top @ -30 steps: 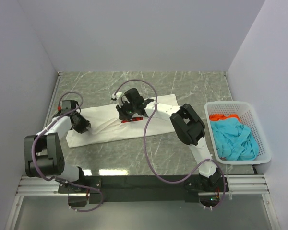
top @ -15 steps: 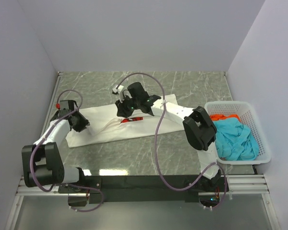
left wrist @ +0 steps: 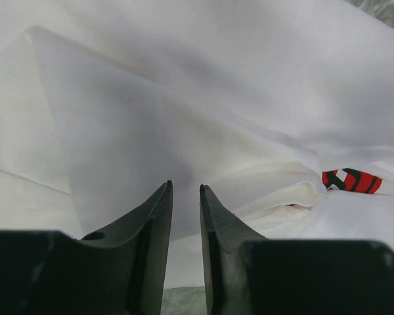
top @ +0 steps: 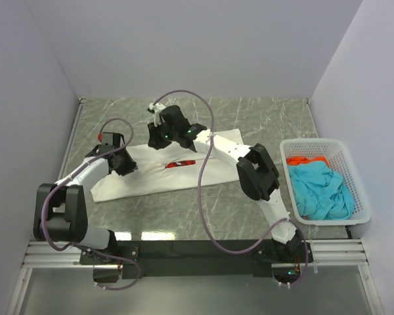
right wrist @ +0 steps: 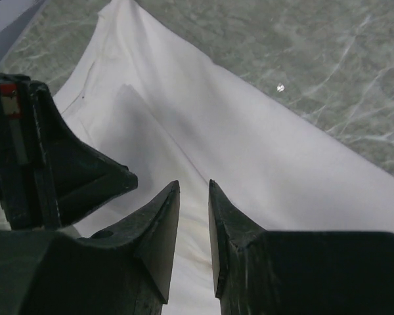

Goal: Fold and stack the t-shirts
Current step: Fold the tshirt

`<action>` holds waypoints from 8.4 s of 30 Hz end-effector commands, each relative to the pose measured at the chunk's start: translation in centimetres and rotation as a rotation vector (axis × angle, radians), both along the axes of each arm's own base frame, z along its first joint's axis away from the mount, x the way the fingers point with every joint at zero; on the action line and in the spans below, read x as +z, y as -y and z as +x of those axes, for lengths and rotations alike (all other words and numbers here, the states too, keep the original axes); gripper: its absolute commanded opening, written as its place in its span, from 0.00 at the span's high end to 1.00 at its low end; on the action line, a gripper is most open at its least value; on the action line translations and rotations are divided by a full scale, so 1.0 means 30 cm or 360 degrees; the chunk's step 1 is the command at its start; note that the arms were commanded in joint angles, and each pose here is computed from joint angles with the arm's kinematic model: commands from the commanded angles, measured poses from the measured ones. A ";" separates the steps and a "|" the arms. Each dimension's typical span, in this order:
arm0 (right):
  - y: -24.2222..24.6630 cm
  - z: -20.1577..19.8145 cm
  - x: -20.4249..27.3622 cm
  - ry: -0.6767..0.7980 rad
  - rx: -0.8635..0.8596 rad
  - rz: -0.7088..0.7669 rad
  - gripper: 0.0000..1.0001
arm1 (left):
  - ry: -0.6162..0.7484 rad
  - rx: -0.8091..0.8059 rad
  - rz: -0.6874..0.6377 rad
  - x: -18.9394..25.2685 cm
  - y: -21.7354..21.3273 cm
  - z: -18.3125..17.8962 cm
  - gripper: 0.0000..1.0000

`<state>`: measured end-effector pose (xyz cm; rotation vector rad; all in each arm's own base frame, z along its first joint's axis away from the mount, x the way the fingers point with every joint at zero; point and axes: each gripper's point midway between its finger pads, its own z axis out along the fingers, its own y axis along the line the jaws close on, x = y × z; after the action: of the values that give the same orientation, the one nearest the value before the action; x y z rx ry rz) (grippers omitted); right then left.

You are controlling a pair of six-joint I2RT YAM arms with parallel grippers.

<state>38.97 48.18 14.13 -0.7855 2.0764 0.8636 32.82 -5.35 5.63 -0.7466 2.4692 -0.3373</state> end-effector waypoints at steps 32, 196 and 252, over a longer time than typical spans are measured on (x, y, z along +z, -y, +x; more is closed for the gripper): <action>0.142 -0.158 -0.278 -0.0212 -0.0133 -0.0145 0.69 | -0.0038 0.0477 0.0016 -0.053 -0.092 -0.184 0.74; 0.780 -0.574 -0.341 -0.0807 -0.0706 -0.0554 0.49 | -0.0597 -0.0154 0.0098 -0.137 0.346 -0.716 0.38; 1.064 -0.889 -0.372 -0.1068 -0.0640 -0.1159 1.00 | -0.0877 -0.0728 -0.0049 -0.059 0.578 -0.987 0.99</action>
<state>13.25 18.82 1.89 -0.3921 3.0618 0.2460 4.33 -22.24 3.02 -0.2494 3.1195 -0.3439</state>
